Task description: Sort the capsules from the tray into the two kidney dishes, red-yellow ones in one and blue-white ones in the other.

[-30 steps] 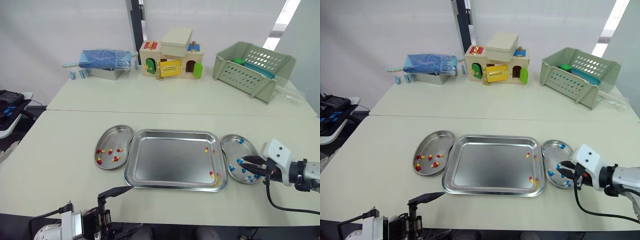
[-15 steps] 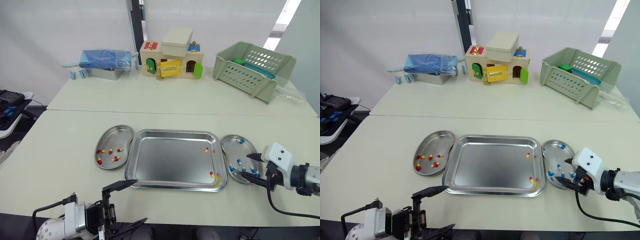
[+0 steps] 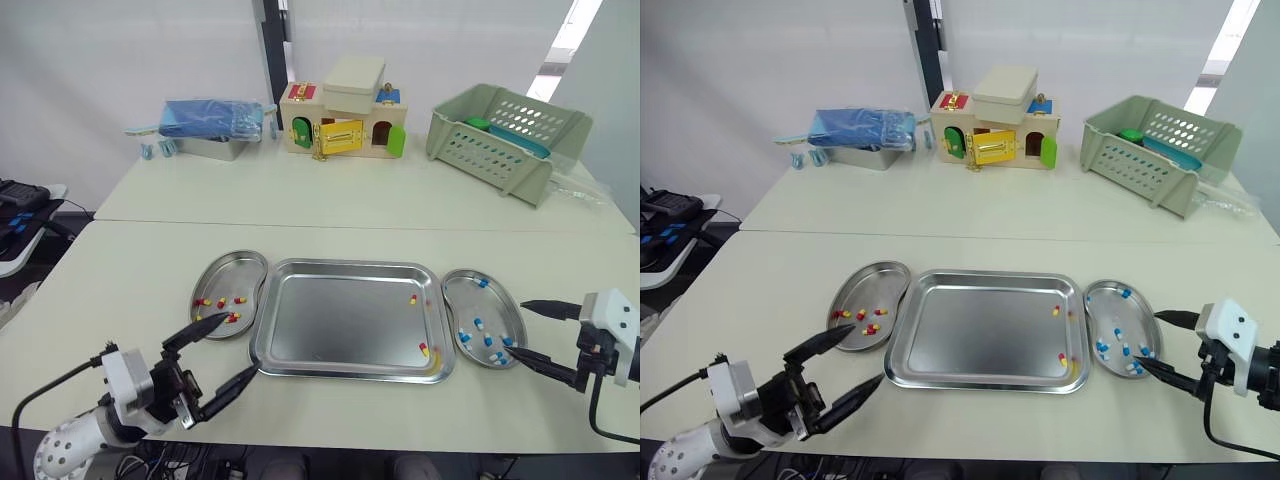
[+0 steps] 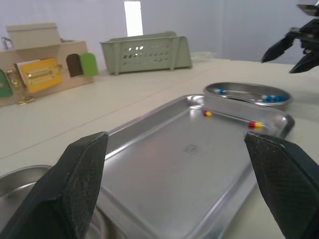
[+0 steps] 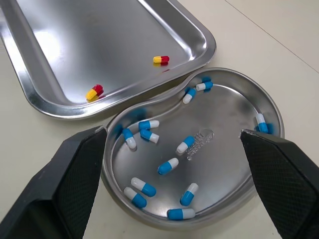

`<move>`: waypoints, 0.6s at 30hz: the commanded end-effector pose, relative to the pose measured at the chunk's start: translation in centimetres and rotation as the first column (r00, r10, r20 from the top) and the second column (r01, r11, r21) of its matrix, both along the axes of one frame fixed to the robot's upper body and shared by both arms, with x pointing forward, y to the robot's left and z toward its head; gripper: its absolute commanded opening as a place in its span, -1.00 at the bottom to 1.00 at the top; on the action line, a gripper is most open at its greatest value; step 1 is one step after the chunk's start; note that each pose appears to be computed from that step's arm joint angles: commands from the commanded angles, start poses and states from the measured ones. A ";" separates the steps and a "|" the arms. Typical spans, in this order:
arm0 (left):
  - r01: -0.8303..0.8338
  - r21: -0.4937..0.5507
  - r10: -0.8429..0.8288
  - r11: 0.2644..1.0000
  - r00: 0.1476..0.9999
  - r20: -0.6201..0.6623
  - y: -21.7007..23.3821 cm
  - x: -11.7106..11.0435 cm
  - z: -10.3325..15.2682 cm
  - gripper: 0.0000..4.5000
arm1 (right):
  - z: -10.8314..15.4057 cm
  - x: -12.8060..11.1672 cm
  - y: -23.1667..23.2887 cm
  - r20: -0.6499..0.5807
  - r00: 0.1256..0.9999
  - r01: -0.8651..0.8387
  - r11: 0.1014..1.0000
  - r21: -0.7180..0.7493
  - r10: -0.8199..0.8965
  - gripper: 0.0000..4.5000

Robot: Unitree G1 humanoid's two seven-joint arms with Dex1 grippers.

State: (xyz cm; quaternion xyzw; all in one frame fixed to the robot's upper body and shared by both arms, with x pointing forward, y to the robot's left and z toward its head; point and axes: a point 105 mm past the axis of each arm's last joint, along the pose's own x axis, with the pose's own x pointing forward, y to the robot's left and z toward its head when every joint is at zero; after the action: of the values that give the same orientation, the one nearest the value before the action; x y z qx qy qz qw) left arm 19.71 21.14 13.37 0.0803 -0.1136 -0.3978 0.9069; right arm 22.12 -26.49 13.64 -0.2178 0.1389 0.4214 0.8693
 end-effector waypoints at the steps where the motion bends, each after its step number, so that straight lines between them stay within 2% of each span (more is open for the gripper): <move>1: -0.132 0.067 0.130 0.989 0.991 0.021 3.4 0.9 1.1 1.00 | 0.3 -0.8 -1.6 -0.008 1.000 -0.019 1.000 -0.015 0.019 0.99; 4: -0.225 0.118 0.229 0.967 0.973 -0.024 6.3 1.1 1.6 1.00 | -0.6 -1.5 -2.7 -0.030 0.999 -0.025 0.999 -0.023 0.025 0.99; 8: -0.304 0.273 0.356 0.913 0.919 -0.167 11.2 0.3 1.1 1.00 | -1.8 -2.4 -3.6 -0.042 0.999 -0.010 1.000 -0.004 0.010 0.99; 12: -0.383 0.345 0.462 0.857 0.867 -0.187 15.0 0.2 1.1 1.00 | -2.6 -2.5 -4.0 -0.019 1.000 0.017 1.000 0.022 -0.016 0.99; 18: -0.420 0.434 0.543 0.797 0.813 -0.211 18.1 0.5 1.2 1.00 | -2.8 -2.1 -3.9 -0.040 0.999 0.020 1.000 0.008 -0.020 0.99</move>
State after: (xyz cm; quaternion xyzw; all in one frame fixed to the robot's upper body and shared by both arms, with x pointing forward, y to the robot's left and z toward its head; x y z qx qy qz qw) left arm 20.22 38.21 13.34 0.1917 0.1411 -0.1889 0.9527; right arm 19.60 -30.39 9.88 -0.1900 0.1630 0.4183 0.8731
